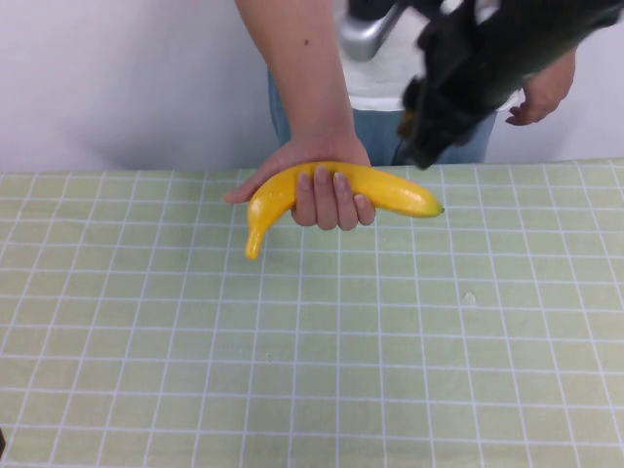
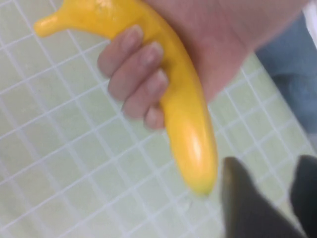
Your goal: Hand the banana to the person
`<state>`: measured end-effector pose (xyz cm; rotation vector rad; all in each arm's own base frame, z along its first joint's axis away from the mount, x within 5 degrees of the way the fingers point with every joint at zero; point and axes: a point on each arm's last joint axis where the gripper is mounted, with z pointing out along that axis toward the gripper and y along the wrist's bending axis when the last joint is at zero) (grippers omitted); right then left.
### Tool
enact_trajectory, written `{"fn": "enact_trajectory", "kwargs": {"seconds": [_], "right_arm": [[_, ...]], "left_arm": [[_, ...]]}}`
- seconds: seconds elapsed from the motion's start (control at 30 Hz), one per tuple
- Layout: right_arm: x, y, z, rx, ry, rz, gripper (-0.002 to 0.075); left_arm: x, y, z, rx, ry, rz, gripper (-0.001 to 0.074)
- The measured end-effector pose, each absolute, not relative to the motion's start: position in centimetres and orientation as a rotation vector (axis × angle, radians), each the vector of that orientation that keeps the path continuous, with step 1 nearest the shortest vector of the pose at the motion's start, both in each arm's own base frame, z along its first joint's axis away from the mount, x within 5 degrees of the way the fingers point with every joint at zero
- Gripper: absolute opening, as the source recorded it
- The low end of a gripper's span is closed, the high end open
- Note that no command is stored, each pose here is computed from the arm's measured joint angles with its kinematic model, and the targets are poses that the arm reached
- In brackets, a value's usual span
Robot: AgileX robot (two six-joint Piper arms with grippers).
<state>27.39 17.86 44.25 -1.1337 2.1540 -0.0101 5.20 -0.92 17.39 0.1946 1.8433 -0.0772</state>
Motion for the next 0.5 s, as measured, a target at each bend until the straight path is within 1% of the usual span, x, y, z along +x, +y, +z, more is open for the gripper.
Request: {"fn": "enact_trajectory", "kwargs": {"seconds": [0.03,0.13,0.23,0.33,0.5], "right_arm": [[26.8,17.3,44.5,-1.123,2.183,-0.013,0.0005],[25.6,16.3,45.2,-1.063,2.228,-0.015,-0.0006],[24.6,15.7,45.2,-1.016,2.199,0.005,-0.0006],[23.7,15.1,43.8,-0.982,2.193,0.022,-0.0006],[21.8,13.8,39.4,-0.939,2.213,0.053,-0.0006]], "left_arm": [[5.2,-0.9,17.4,0.195,1.843,-0.077,-0.0003],[5.2,-0.9,17.4,0.195,1.843,-0.077,-0.0003],[5.2,-0.9,17.4,0.195,1.843,-0.077,-0.0003],[5.2,-0.9,17.4,0.195,1.843,-0.077,-0.0003],[5.2,-0.9,17.4,0.195,1.843,-0.077,-0.0003]]}}
